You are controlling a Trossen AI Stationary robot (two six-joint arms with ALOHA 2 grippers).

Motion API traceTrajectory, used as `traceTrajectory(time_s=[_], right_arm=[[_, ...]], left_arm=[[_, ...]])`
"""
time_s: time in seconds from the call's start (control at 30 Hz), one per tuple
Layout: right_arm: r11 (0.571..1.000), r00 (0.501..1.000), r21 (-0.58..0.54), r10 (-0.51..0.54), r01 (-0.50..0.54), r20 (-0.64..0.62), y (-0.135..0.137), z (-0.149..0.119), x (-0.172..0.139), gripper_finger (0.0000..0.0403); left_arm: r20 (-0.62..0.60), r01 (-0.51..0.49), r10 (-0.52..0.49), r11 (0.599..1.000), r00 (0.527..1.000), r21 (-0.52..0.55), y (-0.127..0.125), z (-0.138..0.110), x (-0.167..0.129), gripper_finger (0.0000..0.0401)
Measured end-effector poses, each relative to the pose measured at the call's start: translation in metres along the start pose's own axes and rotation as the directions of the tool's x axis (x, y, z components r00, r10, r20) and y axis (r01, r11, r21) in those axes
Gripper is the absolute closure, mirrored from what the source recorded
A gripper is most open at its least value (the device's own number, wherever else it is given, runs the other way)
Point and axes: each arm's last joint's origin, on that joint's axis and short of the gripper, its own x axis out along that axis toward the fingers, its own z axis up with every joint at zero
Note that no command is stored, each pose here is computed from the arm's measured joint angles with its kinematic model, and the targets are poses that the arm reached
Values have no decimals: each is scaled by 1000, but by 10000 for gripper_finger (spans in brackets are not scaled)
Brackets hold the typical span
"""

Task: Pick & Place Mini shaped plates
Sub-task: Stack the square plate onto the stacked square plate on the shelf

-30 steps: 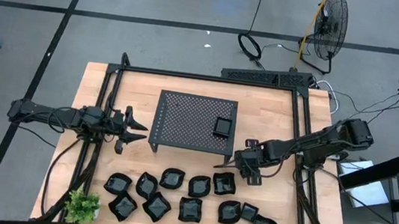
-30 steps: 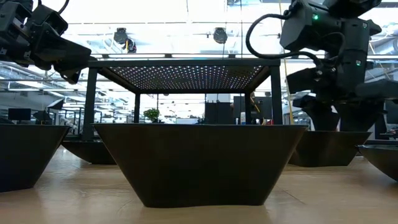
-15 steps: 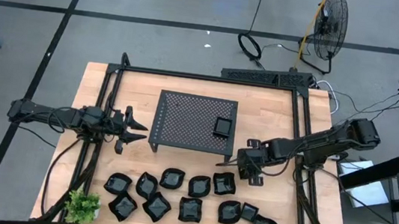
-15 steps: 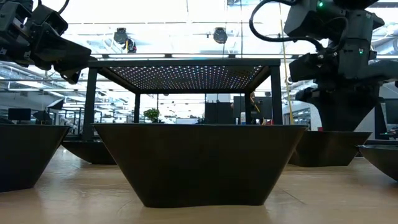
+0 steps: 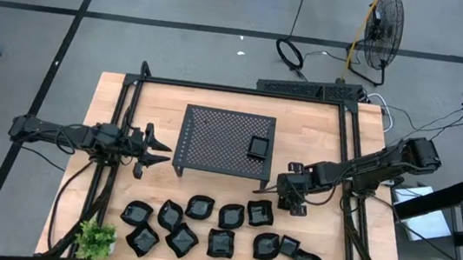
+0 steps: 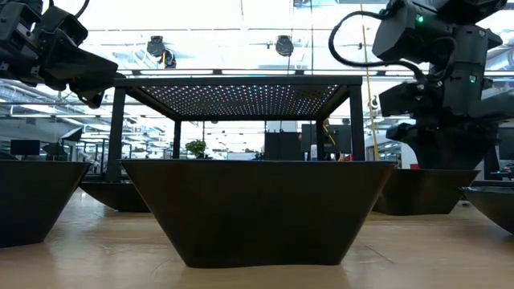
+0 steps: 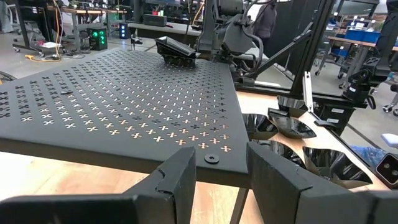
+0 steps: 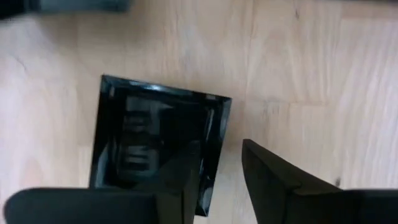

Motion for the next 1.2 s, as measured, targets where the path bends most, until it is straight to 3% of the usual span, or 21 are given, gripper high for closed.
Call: traceTrajectory(time_s=[0.33, 0.77, 0.93, 1.2], right_arm=[[1000, 1000, 1, 7, -7, 26, 0, 2, 0, 294], [998, 998, 0, 59, -59, 16, 2, 2, -1, 391], [998, 998, 0, 61, -61, 21, 2, 2, -3, 395], [997, 984, 16, 77, -81, 161, 1, -1, -36, 403]], left_arm=[[0, 0, 0, 1000, 1000, 0, 0, 0, 0, 256], [0, 0, 0, 1000, 1000, 0, 0, 0, 0, 256], [0, 0, 0, 1000, 1000, 0, 0, 0, 0, 256], [0, 0, 0, 1000, 1000, 0, 0, 0, 0, 256]])
